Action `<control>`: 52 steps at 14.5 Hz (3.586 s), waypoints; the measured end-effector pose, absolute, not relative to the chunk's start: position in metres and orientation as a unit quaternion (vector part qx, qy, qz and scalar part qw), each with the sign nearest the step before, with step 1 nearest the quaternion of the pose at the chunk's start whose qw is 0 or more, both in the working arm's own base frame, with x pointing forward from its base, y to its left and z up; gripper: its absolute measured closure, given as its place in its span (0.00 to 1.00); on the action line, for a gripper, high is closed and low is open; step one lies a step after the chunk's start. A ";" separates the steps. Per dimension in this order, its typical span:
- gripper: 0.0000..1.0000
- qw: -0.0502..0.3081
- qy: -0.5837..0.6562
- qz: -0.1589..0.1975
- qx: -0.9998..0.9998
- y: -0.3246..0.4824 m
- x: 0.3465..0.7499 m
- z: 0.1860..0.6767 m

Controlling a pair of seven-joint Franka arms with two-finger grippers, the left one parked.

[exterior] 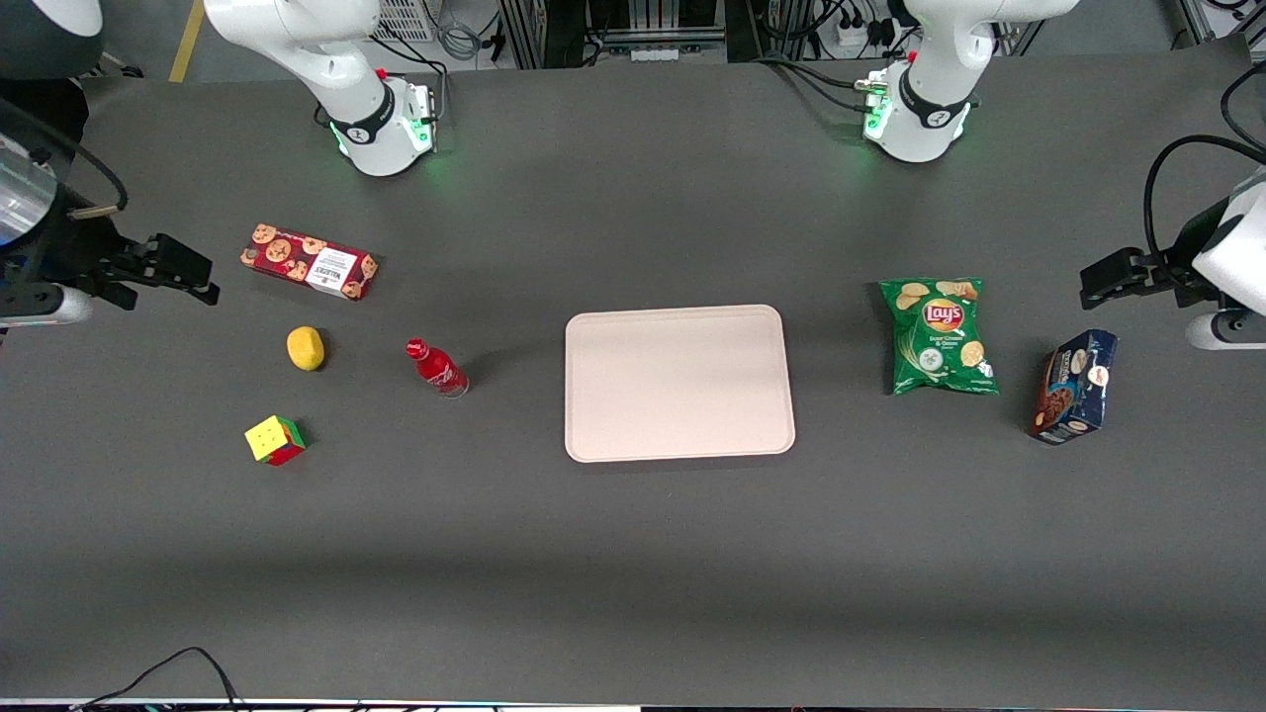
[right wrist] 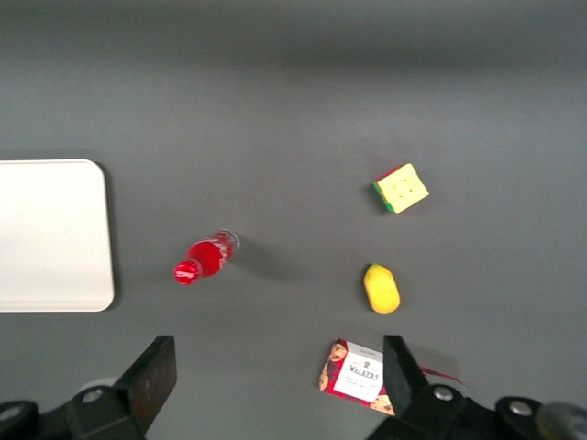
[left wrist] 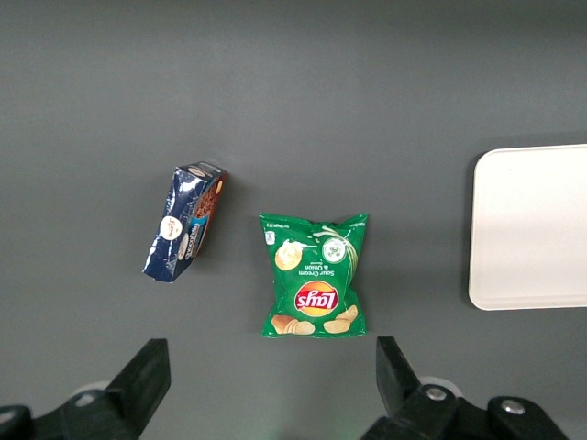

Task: Place coke bottle on tray
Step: 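Move the right gripper toward the red Coca-Cola bottle lying on the table, then lower the open right gripper over the bottle and close on it, then lift the bottle with the right gripper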

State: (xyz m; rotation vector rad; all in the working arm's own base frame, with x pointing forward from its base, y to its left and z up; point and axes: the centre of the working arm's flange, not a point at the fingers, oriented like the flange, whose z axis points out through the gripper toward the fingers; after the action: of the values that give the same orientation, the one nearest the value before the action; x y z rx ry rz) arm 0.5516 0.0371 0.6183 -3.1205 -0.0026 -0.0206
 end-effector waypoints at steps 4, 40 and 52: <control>0.00 0.010 0.005 0.008 -1.000 0.100 0.552 0.603; 0.34 -0.007 -0.066 0.025 -0.998 0.182 0.511 0.325; 0.69 -0.017 -0.064 0.025 -0.998 0.183 0.518 0.368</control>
State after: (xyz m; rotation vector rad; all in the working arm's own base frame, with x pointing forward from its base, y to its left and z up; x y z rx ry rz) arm 0.5179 0.1829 0.3684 -3.1681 -0.2022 0.0784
